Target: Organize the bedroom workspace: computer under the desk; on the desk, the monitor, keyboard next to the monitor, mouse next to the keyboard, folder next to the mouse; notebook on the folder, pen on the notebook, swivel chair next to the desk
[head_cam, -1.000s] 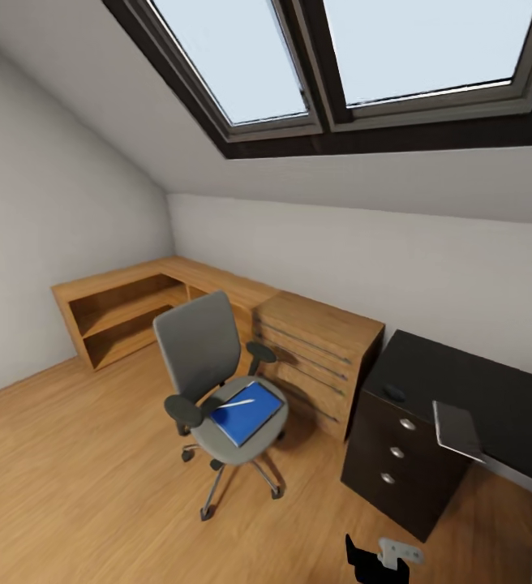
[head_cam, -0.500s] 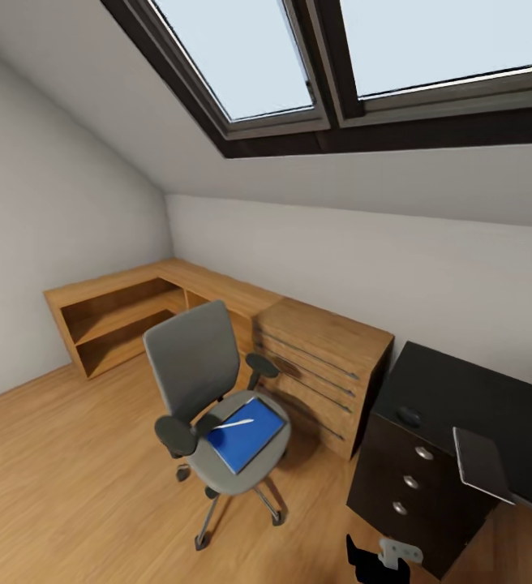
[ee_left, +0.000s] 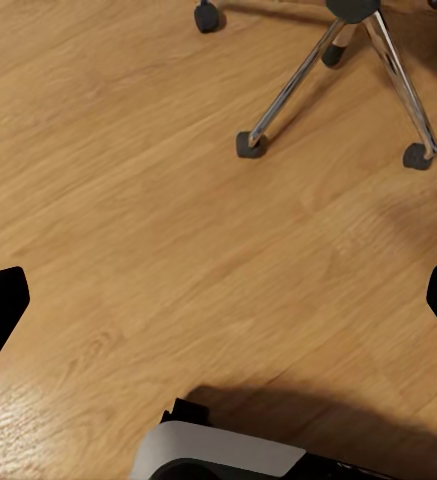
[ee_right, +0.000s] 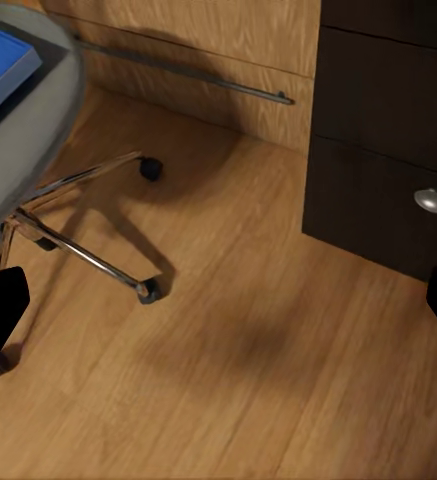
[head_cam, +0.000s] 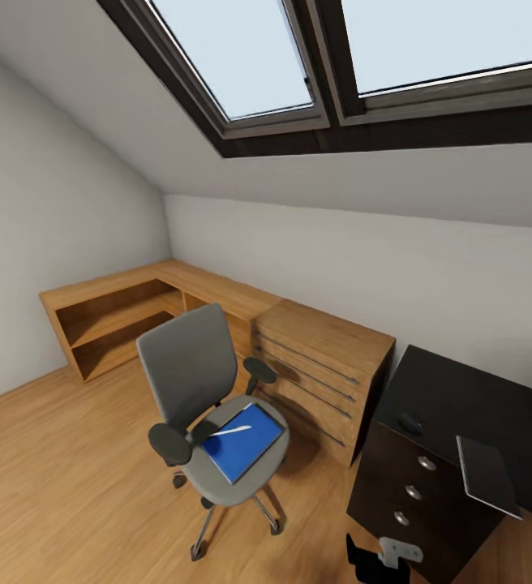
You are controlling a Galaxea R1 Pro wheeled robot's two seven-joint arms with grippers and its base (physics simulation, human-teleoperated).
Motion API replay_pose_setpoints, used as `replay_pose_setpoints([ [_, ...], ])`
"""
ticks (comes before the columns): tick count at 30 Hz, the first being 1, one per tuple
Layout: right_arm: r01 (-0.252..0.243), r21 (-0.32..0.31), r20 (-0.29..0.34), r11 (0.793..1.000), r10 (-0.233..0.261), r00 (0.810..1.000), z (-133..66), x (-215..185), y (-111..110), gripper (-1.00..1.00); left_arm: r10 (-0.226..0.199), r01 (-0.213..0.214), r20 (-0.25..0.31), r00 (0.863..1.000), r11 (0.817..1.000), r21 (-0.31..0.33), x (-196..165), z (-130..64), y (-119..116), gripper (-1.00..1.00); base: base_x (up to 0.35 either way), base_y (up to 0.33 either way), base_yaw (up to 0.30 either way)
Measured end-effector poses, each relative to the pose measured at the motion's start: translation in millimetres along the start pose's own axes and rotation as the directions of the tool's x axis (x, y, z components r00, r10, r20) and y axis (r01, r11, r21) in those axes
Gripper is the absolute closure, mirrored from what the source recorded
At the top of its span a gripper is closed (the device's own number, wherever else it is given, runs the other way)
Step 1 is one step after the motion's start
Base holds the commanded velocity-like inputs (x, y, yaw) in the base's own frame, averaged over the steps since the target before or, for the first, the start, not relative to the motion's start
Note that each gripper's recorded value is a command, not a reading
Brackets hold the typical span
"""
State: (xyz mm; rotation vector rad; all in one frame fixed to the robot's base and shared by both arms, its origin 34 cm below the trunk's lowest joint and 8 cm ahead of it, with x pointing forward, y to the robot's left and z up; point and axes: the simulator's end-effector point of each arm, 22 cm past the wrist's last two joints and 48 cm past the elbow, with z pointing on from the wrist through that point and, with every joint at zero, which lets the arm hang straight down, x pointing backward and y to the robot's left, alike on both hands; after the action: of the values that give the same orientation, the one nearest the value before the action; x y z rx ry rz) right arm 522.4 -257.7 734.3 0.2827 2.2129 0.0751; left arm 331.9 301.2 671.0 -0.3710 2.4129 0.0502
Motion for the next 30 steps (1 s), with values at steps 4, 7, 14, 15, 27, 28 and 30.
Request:
replay_pose_setpoints([
  [4, 0.0, 0.018, 0.009, 1.0, 0.0, 1.0, 2.5, -7, -8, -1.0, 0.001, -0.001, 0.0, 1.0, 1.0, 0.0, 0, 0.0, 0, -1.0, 0.008, -0.002, 0.0],
  [7, 0.0, 0.046, 0.019, 0.999, -0.001, 1.0, 6.9, -18, -22, -1.0, 0.001, -0.001, 0.0, 1.0, 1.0, 0.0, 0, 0.0, 0, -1.0, 0.003, -0.001, 0.0],
  [14, -0.007, 0.083, -0.031, 0.996, 0.009, 0.999, 23.5, -51, -44, -1.0, 0.001, -0.001, 0.0, 1.0, 1.0, 0.0, 0, 0.0, 0, -1.0, 0.001, 0.0, 0.0],
  [15, -0.006, 0.083, -0.043, 0.997, 0.01, 0.999, 26.1, -57, -46, -1.0, 0.001, -0.001, 0.0, 1.0, 1.0, 0.0, 0, 0.0, 0, -1.0, 0.0, 0.0, 0.0],
  [27, 0.033, 0.128, -0.121, 0.991, -0.018, 0.993, 28.1, -168, -50, -1.0, 0.0, 0.0, 0.0, 1.0, 1.0, -0.001, 0, 0.0, 0, -1.0, 0.0, 0.0, 0.0],
  [28, 0.028, 0.144, -0.108, 0.989, -0.013, 0.994, 26.1, -180, -52, -1.0, 0.0, 0.0, 0.0, 1.0, 1.0, -0.001, 0, 0.0, 0, -1.0, 0.0, 0.0, 0.0],
  [30, 0.014, 0.177, -0.077, 0.984, 0.0, 0.997, 21.2, -204, -56, -1.0, 0.0, 0.0, 0.0, 1.0, 1.0, -0.001, 0, 0.0, 0, -1.0, 0.0, 0.0, 0.0],
])
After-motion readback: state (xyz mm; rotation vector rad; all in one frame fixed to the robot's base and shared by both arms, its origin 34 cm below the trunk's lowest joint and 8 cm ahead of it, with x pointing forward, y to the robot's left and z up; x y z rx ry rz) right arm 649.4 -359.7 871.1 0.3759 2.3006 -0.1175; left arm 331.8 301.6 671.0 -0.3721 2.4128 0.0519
